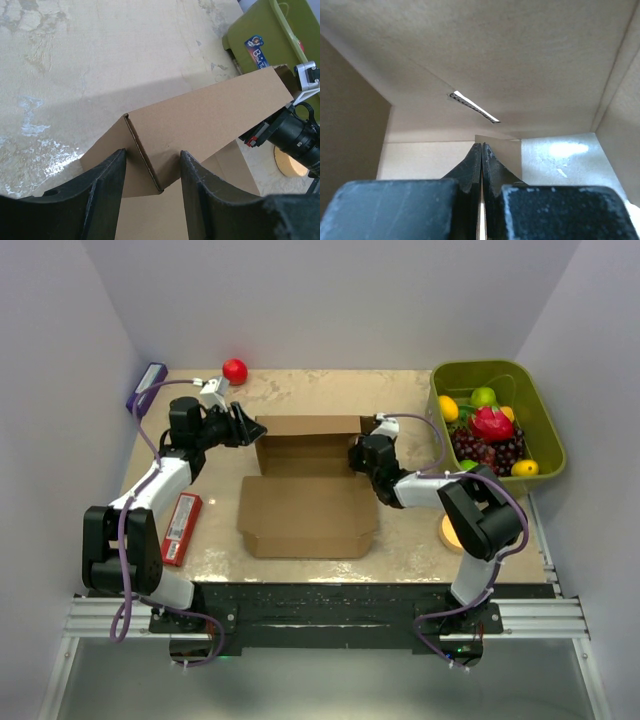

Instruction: Fold the paper box

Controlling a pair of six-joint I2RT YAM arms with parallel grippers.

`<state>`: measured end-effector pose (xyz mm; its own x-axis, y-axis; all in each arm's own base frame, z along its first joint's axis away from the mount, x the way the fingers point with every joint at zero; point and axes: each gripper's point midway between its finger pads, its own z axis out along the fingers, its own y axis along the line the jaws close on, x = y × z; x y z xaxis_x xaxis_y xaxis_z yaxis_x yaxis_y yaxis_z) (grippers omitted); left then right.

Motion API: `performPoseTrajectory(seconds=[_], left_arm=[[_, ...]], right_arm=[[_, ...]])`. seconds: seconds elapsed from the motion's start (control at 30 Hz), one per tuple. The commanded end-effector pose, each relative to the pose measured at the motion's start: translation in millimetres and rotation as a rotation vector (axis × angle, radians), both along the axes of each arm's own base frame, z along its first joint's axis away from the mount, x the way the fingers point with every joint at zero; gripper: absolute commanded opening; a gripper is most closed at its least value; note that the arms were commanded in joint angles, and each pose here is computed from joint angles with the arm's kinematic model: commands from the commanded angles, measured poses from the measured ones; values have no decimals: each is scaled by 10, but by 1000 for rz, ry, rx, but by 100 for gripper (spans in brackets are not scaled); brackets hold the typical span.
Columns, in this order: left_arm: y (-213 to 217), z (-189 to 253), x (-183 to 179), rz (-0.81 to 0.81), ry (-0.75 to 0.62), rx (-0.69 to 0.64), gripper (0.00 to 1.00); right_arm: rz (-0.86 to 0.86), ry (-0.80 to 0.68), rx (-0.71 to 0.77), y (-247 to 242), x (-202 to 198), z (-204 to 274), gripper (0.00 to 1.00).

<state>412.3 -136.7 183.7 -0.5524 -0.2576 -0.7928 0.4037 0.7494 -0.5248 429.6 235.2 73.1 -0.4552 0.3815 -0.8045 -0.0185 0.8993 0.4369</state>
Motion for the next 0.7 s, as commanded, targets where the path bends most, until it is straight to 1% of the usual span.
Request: performPoseTrajectory(seconds=[0.0,0.13,0.17,0.27,0.4,0.43,0.5,0.53,0.57,0.63,0.67], left_arm=[[-32,-1,-45,-20,8,1,51],[-35,3,-46,-21,7,-1,51],[-35,-3,-45,-21,9,-1,51],[-37,-2,-46,-23,9,-1,51],[-41,-7,-53,-25,12,-3,51],[-41,-4,-51,-25,10,-3,51],[-42,2,-53,-24,9,-5,51],[-44,-4,-57,-26,11,-5,51],[-46,-2,-60,-26,13,-8,51],[-43,7,-58,-25,10,-11,51],[-52,11,-61,-27,11,-14,51]], right_arm=[[25,113,9,59,-271,-386,0],[-26,111,-39,-73,-298,-305,0],[-54,74,-55,-120,-255,-152,0],[-72,38,-114,-155,-264,27,0],[-58,11,-106,-92,-328,250,0],[-60,11,-104,-99,-335,276,6],[-91,21,-107,-169,-366,325,11],[-101,1,-94,-195,-384,454,21],[-107,2,-98,-230,-414,465,26],[-101,-20,-80,-254,-461,574,31],[-98,-11,-91,-284,-504,517,37]])
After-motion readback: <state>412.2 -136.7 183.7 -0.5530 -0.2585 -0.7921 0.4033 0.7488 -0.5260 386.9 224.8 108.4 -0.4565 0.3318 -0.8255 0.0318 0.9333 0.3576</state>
